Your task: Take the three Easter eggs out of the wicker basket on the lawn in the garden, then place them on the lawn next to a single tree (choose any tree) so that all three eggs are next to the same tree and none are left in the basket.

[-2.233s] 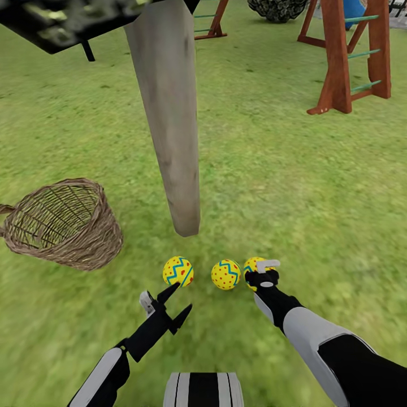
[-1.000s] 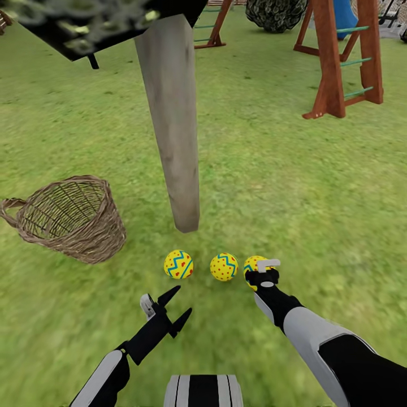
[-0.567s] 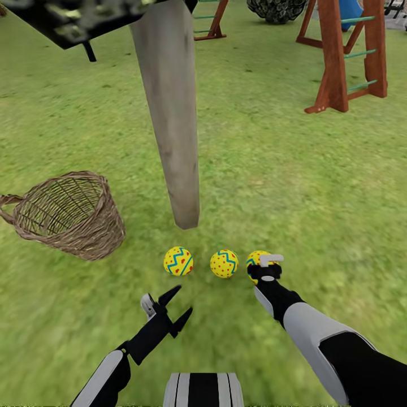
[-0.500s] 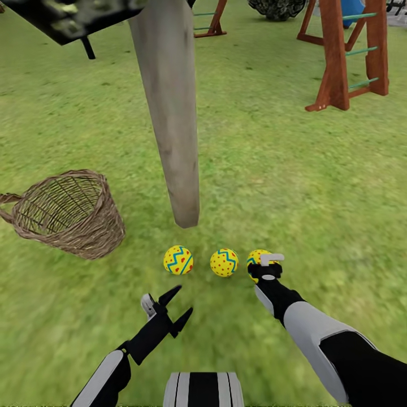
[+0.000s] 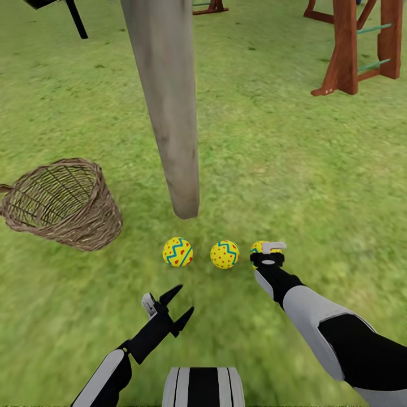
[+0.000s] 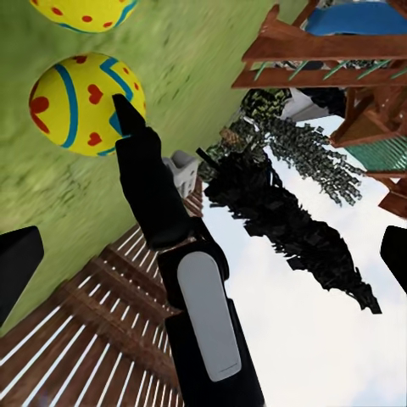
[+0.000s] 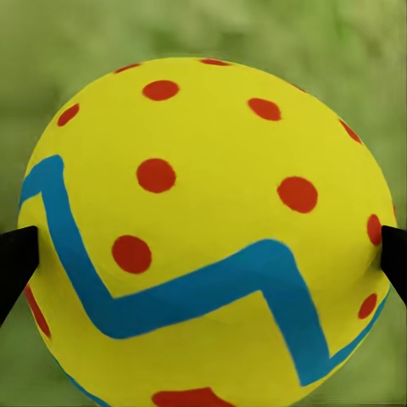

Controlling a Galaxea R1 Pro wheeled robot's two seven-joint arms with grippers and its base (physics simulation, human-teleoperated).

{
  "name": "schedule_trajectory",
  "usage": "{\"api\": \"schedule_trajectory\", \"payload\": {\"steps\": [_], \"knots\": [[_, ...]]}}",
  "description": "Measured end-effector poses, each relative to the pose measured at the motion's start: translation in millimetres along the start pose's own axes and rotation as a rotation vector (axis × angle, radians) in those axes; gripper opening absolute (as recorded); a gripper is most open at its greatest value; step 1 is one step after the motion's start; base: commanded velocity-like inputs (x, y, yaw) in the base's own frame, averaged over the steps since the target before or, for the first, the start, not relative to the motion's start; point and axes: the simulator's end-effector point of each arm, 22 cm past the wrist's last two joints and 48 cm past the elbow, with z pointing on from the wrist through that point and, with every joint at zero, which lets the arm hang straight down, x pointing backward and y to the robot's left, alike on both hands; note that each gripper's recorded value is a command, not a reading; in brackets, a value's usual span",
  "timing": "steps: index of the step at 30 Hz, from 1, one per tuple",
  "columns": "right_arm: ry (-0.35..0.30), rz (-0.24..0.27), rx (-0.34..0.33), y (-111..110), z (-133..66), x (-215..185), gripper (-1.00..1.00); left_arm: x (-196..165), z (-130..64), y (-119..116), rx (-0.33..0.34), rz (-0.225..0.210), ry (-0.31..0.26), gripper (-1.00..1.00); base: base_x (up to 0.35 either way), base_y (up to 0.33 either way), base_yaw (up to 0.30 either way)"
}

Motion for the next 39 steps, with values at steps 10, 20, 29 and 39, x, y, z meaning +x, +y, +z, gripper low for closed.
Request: {"api": "schedule_trajectory", "payload": {"steps": [10,20,29,39], "knots": [[0.015,-0.006,-0.004,9,13.4,14,-1.0,-8,-2.1,20,-0.029,-0.029,-0.013,1.0,0.0,0.0,0.0],[0.035,-0.032,-0.01,19,25.6,36,-1.0,-14,-5.1,41,-0.057,-0.057,-0.027,1.0,0.0,0.0,0.0],[0.005,-0.029,-0.013,23,31.4,26,1.0,-18,-7.0,51,-0.072,-0.073,-0.035,1.0,0.0,0.0,0.0],[0.032,-0.012,-0.012,18,24.5,32,1.0,-10,-1.8,40,-0.048,-0.067,-0.026,1.0,0.0,0.0,0.0]]}}
